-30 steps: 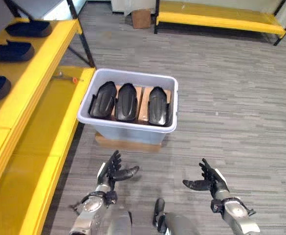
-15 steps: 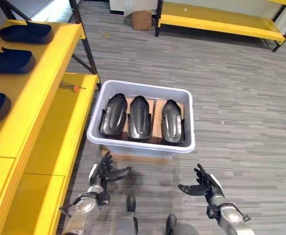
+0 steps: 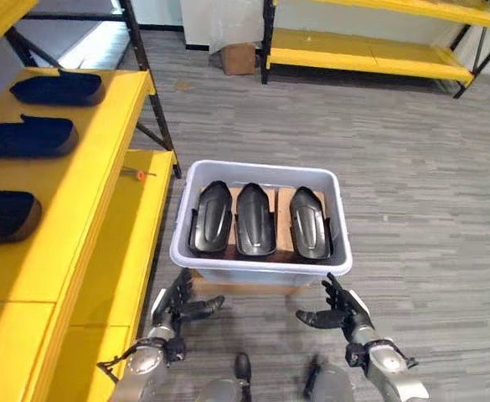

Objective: Move parts from the plastic box to the shelf.

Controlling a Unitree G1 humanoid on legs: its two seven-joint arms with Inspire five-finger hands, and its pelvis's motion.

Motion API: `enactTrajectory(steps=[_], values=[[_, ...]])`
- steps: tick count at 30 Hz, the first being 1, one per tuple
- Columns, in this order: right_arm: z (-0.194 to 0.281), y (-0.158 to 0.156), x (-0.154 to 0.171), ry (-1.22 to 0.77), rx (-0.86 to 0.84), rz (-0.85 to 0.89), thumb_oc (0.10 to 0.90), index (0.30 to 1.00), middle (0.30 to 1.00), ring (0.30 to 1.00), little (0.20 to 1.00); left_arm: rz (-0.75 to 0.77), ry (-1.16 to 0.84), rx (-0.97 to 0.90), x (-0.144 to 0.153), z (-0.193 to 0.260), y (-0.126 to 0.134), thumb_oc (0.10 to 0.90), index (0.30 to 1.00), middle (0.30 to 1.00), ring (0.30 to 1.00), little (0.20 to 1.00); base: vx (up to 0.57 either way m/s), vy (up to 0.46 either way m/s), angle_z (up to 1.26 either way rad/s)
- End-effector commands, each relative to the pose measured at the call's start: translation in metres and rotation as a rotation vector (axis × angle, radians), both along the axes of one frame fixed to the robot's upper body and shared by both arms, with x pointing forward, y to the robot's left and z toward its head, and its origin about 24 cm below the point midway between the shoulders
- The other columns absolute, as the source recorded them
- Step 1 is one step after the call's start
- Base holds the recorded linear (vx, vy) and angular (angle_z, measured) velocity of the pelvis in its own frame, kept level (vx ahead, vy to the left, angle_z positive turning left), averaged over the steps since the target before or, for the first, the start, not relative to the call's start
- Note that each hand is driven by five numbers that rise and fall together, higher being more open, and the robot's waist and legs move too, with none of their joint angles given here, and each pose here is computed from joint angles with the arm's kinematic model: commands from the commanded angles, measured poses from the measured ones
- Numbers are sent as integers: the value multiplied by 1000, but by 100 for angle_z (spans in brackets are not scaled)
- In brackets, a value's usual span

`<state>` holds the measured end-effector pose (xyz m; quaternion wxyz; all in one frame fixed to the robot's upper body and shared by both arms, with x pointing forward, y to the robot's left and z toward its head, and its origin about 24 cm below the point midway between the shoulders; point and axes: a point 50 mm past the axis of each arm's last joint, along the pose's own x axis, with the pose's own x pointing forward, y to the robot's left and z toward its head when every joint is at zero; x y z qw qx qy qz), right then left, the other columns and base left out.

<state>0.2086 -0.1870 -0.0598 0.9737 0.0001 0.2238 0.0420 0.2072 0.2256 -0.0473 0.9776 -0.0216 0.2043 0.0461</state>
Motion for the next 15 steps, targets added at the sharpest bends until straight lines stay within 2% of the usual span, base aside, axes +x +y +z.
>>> enactTrajectory(steps=[1,12,15], values=[[35,-9,26,-192,-32,9,900,1000,1000,1000,1000,-49,-213,-16,22,36,-8,900,1000,1000,1000,1000,169,-157,40],[47,-25,27,-240,-54,-15,900,1000,1000,1000,1000,-45,-211,-61,22,33,-15,900,1000,1000,1000,1000,47,-179,14],[59,-27,28,-302,-74,-15,900,1000,1000,1000,1000,-40,-202,-46,17,32,-12,900,1000,1000,1000,1000,195,289,-5]])
